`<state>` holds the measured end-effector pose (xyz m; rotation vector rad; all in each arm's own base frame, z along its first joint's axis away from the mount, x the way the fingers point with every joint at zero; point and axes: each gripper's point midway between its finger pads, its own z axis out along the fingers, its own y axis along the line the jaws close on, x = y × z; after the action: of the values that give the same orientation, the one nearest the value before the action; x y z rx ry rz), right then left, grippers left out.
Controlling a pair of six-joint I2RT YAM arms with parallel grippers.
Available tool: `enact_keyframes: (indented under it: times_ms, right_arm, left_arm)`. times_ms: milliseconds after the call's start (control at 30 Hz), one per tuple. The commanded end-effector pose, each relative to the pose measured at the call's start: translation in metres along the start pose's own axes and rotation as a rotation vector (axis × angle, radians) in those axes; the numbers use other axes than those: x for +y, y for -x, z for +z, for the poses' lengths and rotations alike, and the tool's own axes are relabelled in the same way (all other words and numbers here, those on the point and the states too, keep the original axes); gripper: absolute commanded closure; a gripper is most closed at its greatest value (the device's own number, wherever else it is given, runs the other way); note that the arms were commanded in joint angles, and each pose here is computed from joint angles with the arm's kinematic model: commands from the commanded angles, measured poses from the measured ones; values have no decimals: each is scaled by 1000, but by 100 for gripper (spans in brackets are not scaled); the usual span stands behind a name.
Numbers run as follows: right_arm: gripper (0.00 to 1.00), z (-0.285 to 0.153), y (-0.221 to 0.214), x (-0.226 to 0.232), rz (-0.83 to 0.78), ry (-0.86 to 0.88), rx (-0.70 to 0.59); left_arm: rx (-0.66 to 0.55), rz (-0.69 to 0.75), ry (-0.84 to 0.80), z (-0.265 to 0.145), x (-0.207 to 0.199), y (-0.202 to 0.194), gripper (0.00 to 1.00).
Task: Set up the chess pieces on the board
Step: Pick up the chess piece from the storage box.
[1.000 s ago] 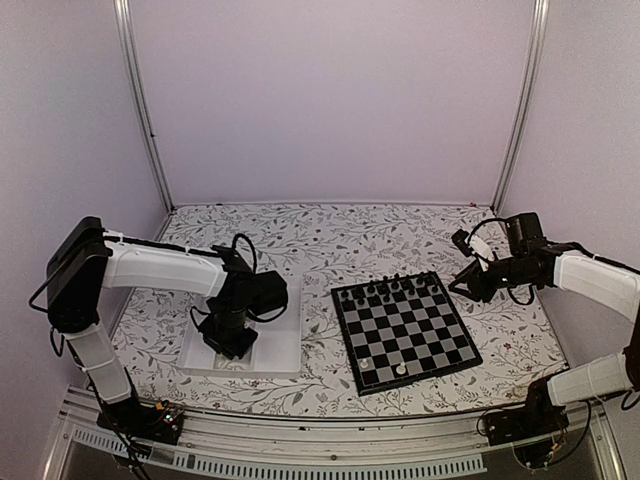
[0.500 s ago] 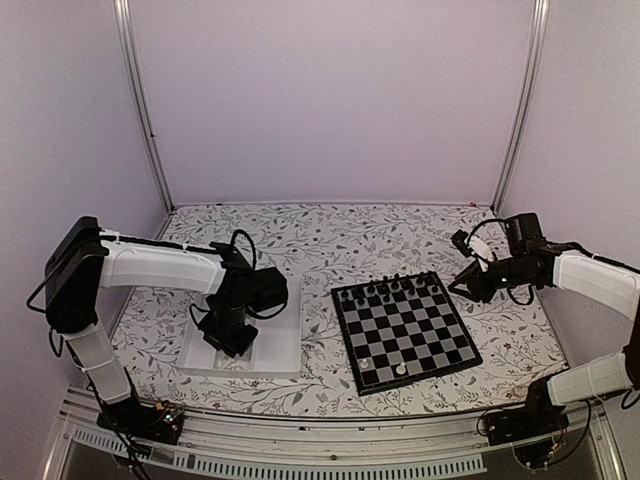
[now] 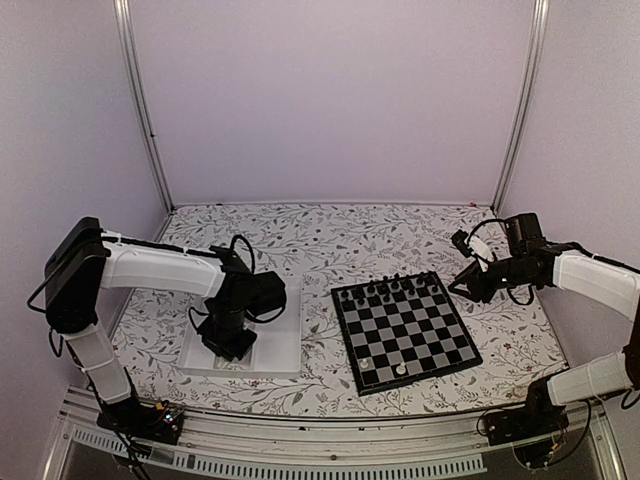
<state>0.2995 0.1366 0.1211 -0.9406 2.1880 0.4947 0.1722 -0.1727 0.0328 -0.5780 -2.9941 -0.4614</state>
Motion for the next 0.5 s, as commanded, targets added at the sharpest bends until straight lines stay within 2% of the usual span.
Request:
enact_keyframes:
  times_ms: [0, 233, 467]
  right_arm:
    - [63, 0, 2, 2, -2, 22, -4]
    - [63, 0, 2, 2, -2, 22, -4]
    - [63, 0, 3, 3, -4, 22, -7]
  left_arm:
    - [6, -16, -23, 3, -2, 1, 82]
    - [-14, -23, -12, -13, 1, 5, 91]
    - [-88, -35, 20, -52, 5, 19, 92]
